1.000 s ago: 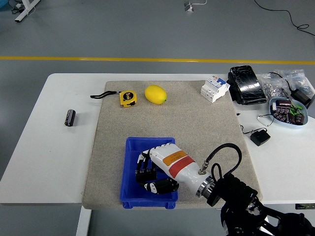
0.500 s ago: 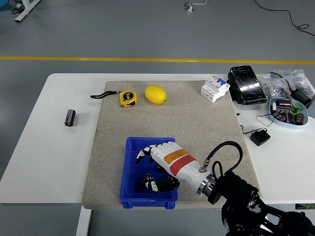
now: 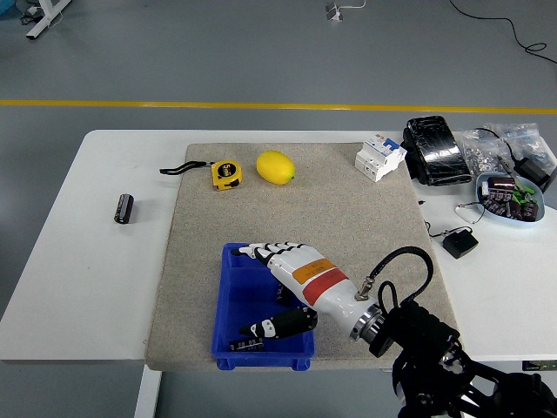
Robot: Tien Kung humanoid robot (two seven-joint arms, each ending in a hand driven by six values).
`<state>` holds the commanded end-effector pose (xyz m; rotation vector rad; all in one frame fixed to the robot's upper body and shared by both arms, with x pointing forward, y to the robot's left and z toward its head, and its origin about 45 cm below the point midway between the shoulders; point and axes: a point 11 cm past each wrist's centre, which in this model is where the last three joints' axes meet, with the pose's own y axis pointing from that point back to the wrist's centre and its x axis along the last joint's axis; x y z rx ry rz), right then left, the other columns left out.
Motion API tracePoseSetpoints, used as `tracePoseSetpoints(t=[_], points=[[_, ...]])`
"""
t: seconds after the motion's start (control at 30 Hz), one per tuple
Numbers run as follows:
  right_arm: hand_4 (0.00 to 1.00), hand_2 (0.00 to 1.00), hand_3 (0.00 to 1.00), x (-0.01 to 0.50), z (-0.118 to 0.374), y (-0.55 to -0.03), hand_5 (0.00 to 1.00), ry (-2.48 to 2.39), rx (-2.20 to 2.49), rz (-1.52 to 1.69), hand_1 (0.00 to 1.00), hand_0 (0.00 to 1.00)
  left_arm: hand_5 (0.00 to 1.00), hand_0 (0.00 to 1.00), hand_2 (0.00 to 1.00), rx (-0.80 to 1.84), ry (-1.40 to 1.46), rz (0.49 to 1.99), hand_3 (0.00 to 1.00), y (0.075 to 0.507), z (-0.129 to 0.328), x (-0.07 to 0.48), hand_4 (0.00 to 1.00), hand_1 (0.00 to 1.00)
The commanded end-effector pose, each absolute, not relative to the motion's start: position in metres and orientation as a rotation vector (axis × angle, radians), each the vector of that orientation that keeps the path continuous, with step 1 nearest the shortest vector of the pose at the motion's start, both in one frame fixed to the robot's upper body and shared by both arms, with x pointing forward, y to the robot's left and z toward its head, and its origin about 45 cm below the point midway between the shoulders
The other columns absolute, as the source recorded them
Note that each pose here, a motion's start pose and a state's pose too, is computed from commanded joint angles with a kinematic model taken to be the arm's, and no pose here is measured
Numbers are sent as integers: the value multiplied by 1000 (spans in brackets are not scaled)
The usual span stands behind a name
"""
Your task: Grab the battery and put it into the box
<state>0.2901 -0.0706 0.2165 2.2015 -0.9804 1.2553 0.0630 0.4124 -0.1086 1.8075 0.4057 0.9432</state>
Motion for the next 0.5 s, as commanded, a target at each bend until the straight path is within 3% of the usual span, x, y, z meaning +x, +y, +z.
tracePoseSetpoints(t=[0.5], points=[[998,910,886,353,250,-152,438,-1382,2059,1153,804,797,650,686,706,1807,410,942,621,411,-109,61,641,661]])
